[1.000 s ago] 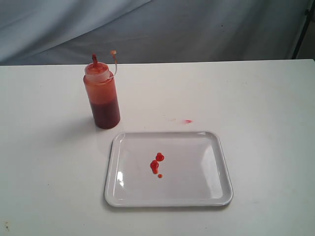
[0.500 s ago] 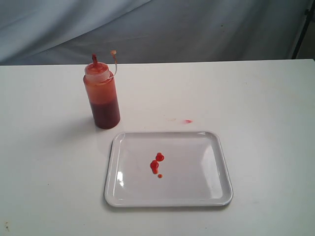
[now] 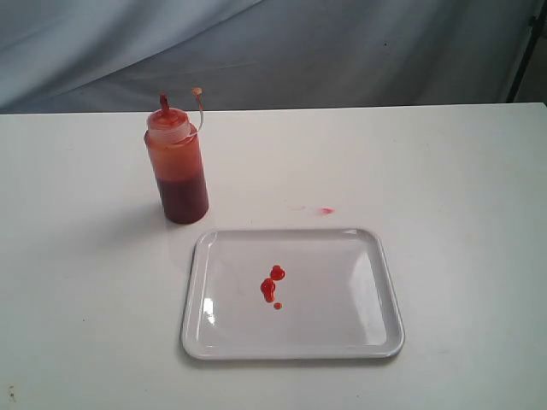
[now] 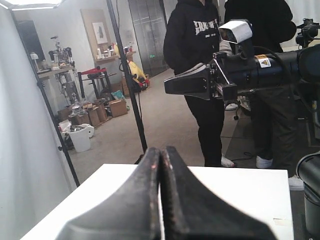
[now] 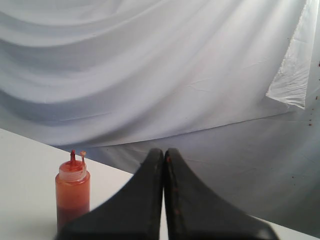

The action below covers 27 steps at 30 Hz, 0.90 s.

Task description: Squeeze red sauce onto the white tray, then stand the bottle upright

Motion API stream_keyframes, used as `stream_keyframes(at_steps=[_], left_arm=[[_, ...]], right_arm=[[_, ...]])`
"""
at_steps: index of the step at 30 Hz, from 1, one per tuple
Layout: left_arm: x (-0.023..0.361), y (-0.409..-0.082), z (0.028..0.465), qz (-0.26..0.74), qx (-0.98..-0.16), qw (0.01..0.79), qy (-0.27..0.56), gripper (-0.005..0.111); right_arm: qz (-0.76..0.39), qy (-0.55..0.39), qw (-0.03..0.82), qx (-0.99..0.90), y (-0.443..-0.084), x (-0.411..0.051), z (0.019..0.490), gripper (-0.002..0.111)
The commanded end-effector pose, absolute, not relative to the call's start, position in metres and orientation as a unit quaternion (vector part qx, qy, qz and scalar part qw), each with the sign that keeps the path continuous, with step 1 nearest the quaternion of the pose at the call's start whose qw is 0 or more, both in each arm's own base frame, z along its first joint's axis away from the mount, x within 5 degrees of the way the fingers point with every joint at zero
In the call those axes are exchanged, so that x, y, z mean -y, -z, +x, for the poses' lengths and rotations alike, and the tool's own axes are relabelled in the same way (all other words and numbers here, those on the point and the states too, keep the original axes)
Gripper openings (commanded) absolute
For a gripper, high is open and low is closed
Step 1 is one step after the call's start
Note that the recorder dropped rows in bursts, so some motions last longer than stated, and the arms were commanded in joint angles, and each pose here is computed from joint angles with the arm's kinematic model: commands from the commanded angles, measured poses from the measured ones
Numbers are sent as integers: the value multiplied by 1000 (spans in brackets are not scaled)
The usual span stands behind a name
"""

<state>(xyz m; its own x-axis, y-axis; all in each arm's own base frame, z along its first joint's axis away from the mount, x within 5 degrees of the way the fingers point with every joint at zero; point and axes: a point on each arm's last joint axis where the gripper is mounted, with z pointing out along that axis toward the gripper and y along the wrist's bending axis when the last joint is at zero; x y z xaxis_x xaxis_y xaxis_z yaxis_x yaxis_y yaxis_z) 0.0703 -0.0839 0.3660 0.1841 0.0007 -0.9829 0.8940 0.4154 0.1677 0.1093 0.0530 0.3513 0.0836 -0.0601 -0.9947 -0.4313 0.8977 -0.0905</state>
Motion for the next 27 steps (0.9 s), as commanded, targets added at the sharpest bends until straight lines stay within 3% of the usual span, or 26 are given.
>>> stream_keyframes(at_steps=[1, 6, 12, 18, 22, 27], left_arm=[[83, -365, 70, 412, -541, 649, 343, 1], [83, -365, 66, 417, -536, 651, 339, 1], [78, -370, 32, 409, -520, 688, 299, 1], [53, -355, 0, 285, -513, 741, 325, 1], [39, -337, -18, 273, -476, 760, 349, 1], [36, -335, -15, 240, -489, 737, 401, 1]], right_arm=[[-184, -126, 711, -667, -349, -52, 109, 0], [-184, -126, 711, -667, -349, -52, 109, 0], [-184, -126, 711, -667, -349, -52, 109, 0], [-184, -126, 711, -667, -349, -52, 109, 0], [-184, -126, 711, -667, -349, -52, 109, 0], [-184, -127, 712, -666, -350, -51, 108, 0]])
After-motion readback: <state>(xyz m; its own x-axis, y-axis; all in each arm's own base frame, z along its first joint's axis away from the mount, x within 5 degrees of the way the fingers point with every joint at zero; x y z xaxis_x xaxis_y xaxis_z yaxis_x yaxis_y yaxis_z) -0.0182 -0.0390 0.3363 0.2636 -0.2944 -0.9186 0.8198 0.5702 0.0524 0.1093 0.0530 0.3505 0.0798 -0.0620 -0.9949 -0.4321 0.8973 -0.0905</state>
